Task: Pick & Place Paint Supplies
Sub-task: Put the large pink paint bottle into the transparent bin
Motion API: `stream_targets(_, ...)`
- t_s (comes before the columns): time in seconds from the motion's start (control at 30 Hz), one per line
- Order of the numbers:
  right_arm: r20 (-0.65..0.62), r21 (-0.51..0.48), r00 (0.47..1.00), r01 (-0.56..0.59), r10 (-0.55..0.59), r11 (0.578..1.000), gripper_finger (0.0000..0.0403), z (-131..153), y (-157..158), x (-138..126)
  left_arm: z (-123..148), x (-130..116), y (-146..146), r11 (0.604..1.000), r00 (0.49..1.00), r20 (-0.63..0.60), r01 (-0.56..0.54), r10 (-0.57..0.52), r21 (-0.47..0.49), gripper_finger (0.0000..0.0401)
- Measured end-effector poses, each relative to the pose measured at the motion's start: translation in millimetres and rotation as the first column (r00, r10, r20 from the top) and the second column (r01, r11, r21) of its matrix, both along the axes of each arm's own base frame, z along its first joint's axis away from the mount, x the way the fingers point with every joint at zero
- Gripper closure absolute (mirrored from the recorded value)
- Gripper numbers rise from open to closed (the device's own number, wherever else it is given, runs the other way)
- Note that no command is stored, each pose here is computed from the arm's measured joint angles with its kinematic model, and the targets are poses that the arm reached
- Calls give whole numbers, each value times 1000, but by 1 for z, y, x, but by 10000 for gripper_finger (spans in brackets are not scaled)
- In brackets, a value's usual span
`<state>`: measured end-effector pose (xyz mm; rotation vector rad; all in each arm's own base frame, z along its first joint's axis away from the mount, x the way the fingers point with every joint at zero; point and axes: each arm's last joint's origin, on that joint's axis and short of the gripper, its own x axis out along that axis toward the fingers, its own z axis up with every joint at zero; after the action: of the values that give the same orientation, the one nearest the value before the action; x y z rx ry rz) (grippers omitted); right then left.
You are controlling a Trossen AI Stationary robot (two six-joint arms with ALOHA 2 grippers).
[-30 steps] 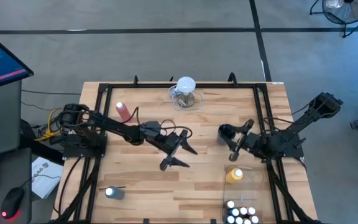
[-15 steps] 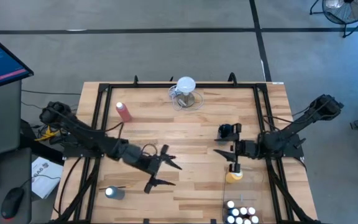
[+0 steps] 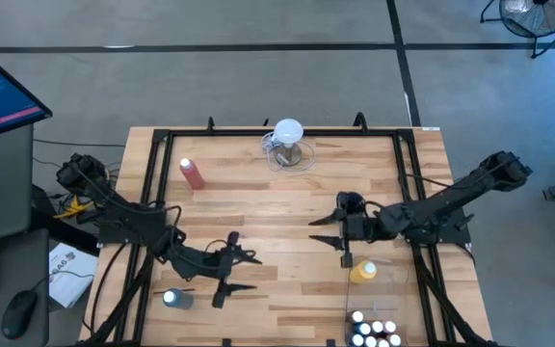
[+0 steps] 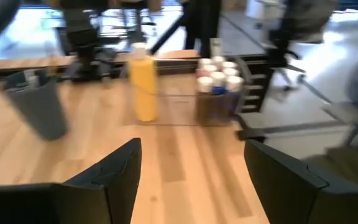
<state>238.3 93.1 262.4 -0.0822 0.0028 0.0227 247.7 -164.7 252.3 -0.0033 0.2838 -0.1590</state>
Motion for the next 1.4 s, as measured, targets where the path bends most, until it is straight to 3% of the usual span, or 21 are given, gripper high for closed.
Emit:
stream_targets(0.17,11,-15,999,38,-38,999,280,7,-9,6,13,-10,14,981,979,49,-196,196,2,151)
stream_targets(0.4,4,-22,995,95,-95,995,280,8,-23,10,26,-38,41,876,873,111,-482,475,37,151)
stream_targets(0.47,2,-25,994,110,-110,994,280,8,-27,11,22,-46,52,809,803,140,-588,579,28,151)
stream_targets(0.6,3,-46,990,142,-142,989,280,8,-35,13,14,-69,76,607,587,211,-793,781,-40,152)
stream_targets(0.67,-3,-51,988,156,-156,986,280,7,-39,14,15,-81,87,526,496,235,-846,836,-85,155)
stream_targets(0.87,-51,-56,983,172,-175,984,280,2,-43,15,14,-106,116,417,374,240,-894,896,-164,193)
stream_targets(1.0,-64,-61,982,175,-179,983,280,1,-44,15,22,-109,132,389,365,262,-920,893,-45,217)
stream_targets(1.13,-66,-60,982,175,-179,983,280,1,-44,15,52,-111,141,392,389,289,-919,875,48,226)
stream_targets(1.27,-64,-59,982,176,-180,983,280,1,-44,15,78,-114,143,464,458,313,-884,832,60,223)
stream_targets(1.4,-68,-56,980,183,-187,981,280,0,-46,15,83,-114,139,559,553,316,-825,771,80,222)
